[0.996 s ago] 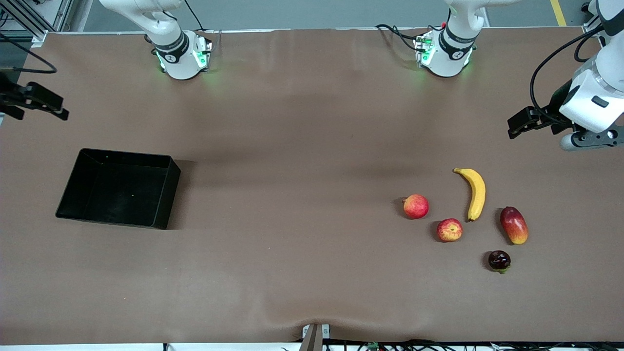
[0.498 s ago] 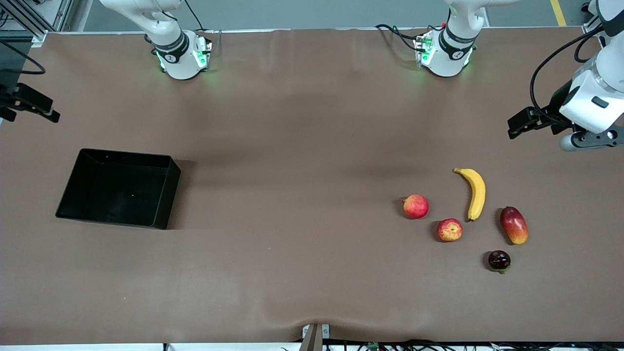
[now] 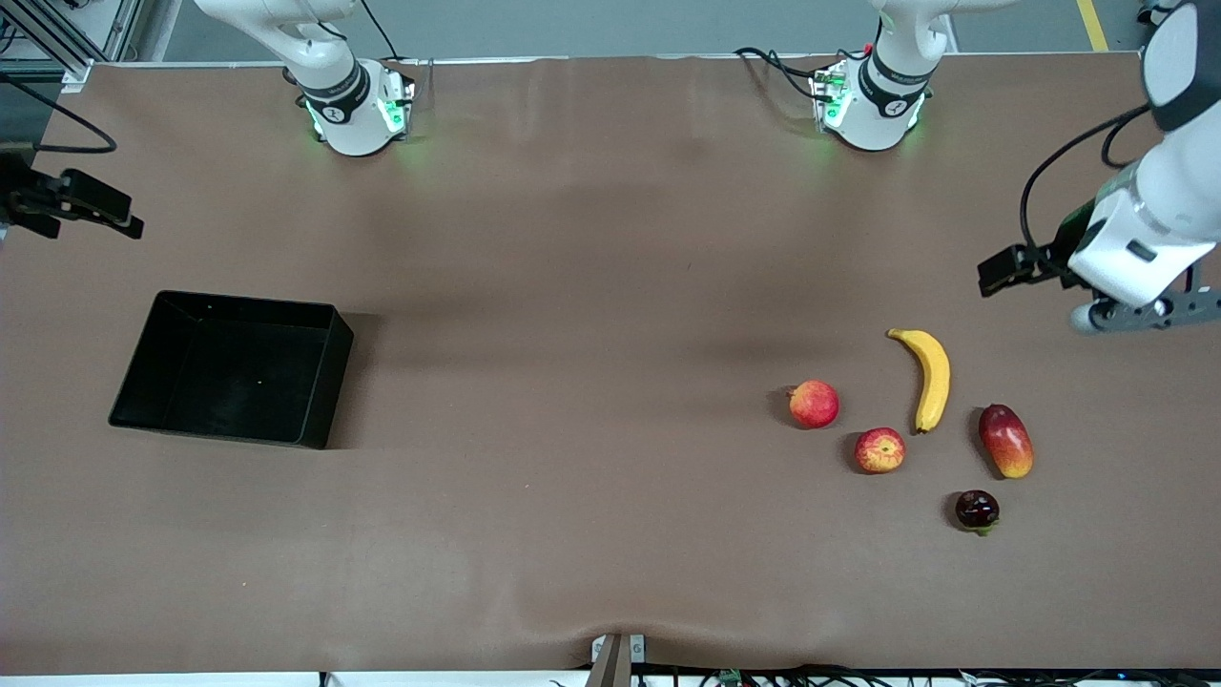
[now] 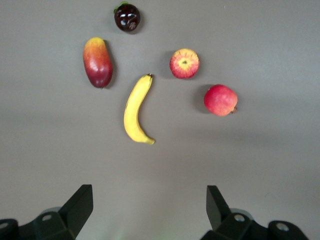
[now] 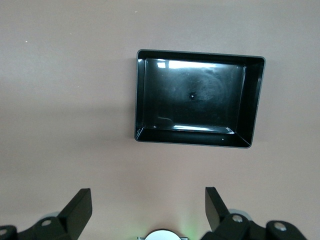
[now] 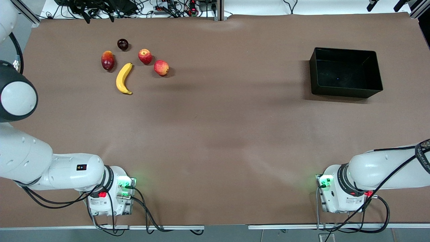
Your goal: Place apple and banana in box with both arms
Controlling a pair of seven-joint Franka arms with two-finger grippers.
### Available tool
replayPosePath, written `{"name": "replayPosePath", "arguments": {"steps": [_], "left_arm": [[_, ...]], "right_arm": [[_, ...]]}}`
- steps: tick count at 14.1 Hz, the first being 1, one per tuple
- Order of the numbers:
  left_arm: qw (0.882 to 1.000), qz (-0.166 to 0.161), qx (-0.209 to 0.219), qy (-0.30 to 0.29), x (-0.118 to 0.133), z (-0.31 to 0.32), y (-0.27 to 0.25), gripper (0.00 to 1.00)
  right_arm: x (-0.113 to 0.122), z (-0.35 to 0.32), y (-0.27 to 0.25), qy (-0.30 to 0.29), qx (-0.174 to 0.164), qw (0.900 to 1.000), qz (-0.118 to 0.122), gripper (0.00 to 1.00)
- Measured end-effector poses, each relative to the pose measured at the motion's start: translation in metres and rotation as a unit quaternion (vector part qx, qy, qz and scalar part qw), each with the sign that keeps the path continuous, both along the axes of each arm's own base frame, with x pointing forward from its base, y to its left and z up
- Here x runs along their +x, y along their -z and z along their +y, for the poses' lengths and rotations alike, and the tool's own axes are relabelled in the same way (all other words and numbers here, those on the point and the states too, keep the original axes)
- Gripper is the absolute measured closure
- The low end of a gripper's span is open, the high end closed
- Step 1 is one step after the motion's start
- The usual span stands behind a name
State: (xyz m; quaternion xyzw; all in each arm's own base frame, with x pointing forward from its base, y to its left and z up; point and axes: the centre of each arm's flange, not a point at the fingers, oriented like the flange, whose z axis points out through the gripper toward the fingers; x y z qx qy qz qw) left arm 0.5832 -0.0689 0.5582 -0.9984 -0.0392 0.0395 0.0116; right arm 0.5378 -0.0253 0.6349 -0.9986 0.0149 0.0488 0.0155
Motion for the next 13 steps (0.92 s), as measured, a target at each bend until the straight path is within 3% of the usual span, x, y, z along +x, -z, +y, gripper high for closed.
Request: {"name": "replayPosePath", "arguments": {"steps": [4,7,8,11,13], "left_arm": [[1.0,0.004,-0.005,0.001,0.019,-0.001,0.032,0.0],[1.0,0.005,-0.007,0.001,0.028,-0.002,0.048,0.0],[1.0,0.002,-0.008,0.001,0.031,-0.002,0.051,0.0],[1.0,-0.005,-0.013,0.002,0.044,-0.004,0.072,0.0],[1.0,-0.011,-0.016,0.002,0.054,-0.005,0.09,0.0]], "right_arm": [[0.003,-0.011,0.006,0.01,-0.001,1.0,0.003,0.0],[-0.006,-0.036,0.018,0.001,0.007,0.999,0.049,0.0],[-0.007,-0.042,0.02,0.002,0.009,0.999,0.054,0.0],[0.011,-0.063,0.042,0.014,0.006,0.999,0.036,0.0],[0.031,-0.093,0.083,0.033,0.006,0.999,0.043,0.0]]}}
